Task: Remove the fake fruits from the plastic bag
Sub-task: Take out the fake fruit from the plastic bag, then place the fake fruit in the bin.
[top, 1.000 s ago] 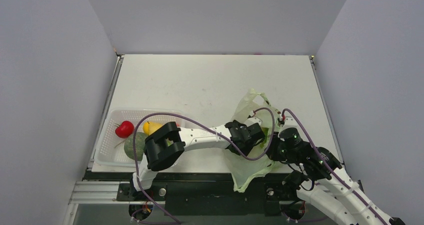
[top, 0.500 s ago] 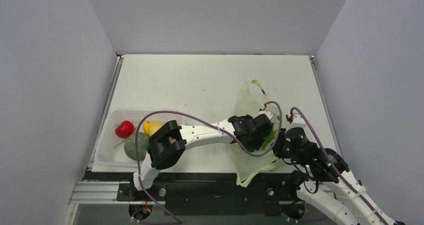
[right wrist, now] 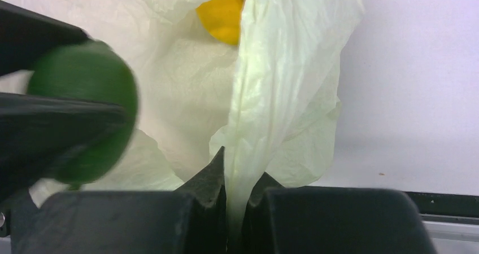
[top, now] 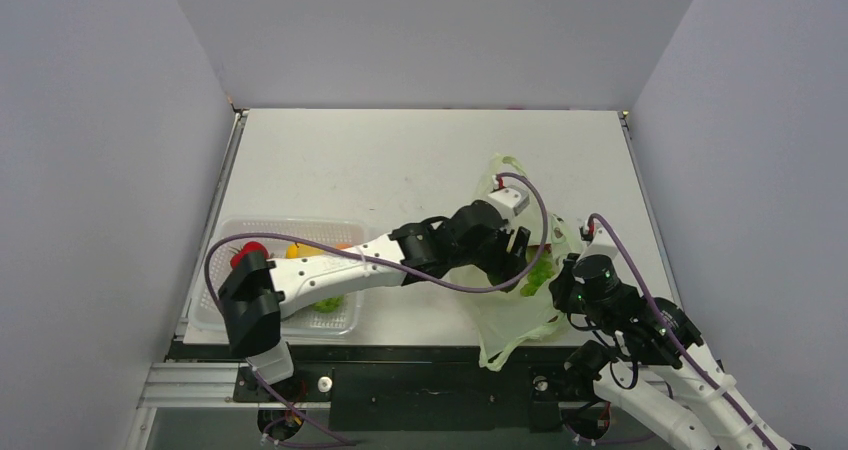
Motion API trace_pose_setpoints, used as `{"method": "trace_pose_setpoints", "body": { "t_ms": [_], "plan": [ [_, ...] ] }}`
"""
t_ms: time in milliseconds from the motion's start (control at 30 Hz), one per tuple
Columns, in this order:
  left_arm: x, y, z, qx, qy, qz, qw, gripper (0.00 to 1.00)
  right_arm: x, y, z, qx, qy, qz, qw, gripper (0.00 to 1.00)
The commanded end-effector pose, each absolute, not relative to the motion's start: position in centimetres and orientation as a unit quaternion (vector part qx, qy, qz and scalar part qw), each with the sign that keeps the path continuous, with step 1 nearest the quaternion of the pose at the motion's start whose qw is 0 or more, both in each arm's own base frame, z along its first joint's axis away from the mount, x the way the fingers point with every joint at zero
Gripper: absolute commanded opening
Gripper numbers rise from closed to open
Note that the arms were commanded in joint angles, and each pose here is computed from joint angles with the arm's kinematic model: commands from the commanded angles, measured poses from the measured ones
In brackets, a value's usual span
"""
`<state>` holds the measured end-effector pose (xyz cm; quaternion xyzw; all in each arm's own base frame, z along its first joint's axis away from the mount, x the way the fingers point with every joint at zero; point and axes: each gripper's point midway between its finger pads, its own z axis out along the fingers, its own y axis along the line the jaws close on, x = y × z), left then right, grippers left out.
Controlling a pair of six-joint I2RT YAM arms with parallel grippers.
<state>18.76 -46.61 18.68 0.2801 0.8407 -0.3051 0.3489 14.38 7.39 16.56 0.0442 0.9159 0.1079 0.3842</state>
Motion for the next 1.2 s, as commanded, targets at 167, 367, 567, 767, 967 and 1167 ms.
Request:
{"method": "trace_pose_setpoints", "body": {
  "t_ms": [167,367,567,767,967,1167],
  "plan": [
    [19.9,-43.1,27.8,0.196,0.762,-0.459,0.413,0.00,15.7,7.4,17.9,0.051,0.905,0.101,0.410,0.00],
    [23.7,-35.1,29.0,0.099,0.768,-0.428,0.466,0.00,15.6,7.6,17.7,0.046,0.908,0.101,0.404,0.00],
    [26.7,-22.0,27.0,-0.066,0.807,-0.273,0.520,0.00,15.5,7.5,18.1,0.048,0.903,0.109,0.413,0.00],
    [26.4,-9.8,23.7,-0.186,0.810,-0.104,0.547,0.00,15.5,7.6,18.0,0.043,0.905,0.109,0.409,0.00],
    [25.6,-1.4,21.3,-0.261,0.813,0.018,0.520,0.00,15.4,7.6,18.2,0.044,0.902,0.114,0.414,0.00],
    [25.5,2.0,20.0,-0.287,0.811,0.068,0.505,0.06,15.4,7.6,18.2,0.044,0.903,0.112,0.412,0.00]
  ]
}}
